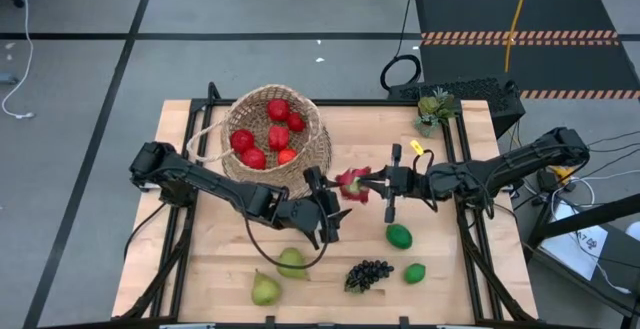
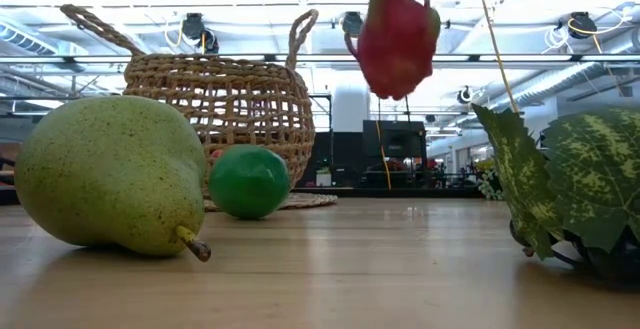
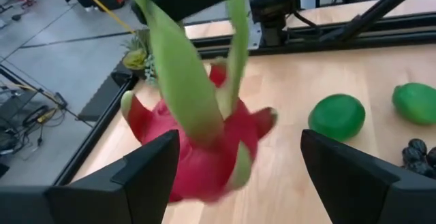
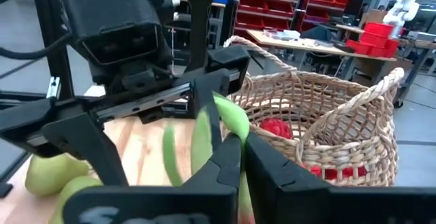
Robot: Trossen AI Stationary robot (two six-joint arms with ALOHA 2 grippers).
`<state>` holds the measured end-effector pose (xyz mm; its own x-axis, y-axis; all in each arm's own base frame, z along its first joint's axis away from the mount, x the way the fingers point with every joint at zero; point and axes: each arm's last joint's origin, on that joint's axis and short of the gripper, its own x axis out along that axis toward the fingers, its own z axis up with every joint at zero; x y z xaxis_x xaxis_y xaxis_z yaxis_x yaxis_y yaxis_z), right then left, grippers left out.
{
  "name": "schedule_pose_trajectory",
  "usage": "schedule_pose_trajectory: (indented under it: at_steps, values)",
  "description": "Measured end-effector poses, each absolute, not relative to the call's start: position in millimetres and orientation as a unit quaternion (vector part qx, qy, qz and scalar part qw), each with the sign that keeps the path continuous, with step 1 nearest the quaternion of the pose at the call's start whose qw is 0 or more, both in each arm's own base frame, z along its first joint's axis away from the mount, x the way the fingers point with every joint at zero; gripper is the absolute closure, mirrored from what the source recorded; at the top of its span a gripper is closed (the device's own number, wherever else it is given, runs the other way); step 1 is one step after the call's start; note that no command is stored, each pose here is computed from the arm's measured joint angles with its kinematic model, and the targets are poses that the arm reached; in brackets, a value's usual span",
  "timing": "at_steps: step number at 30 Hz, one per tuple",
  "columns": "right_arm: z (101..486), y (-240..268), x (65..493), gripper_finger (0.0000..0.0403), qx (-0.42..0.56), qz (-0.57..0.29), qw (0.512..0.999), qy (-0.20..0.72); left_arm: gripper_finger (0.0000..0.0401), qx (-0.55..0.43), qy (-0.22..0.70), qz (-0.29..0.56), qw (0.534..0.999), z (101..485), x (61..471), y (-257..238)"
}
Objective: Build produce basket
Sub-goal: Put the dragon fruit into the basket
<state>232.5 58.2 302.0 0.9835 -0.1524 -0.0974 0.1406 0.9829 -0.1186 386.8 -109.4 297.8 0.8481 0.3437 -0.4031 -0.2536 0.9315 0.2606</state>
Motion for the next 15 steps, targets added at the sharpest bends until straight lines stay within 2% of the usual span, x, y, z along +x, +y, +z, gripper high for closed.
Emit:
schedule_pose_trajectory:
  at_steps: [9, 15]
  values:
    - [297.9, 60.2, 240.3, 0.0399, -0.063, -0.099, 0.992, 0.048, 0.0101, 0.103, 0.21, 0.16, 0.959, 301.5, 389.6, -106.5]
    - [298.4, 61.3, 243.1, 0.0399, -0.061, -0.098, 0.993, 0.037, 0.0156, 0.112, 0.211, 0.162, 0.957, 301.6, 390.4, -103.7]
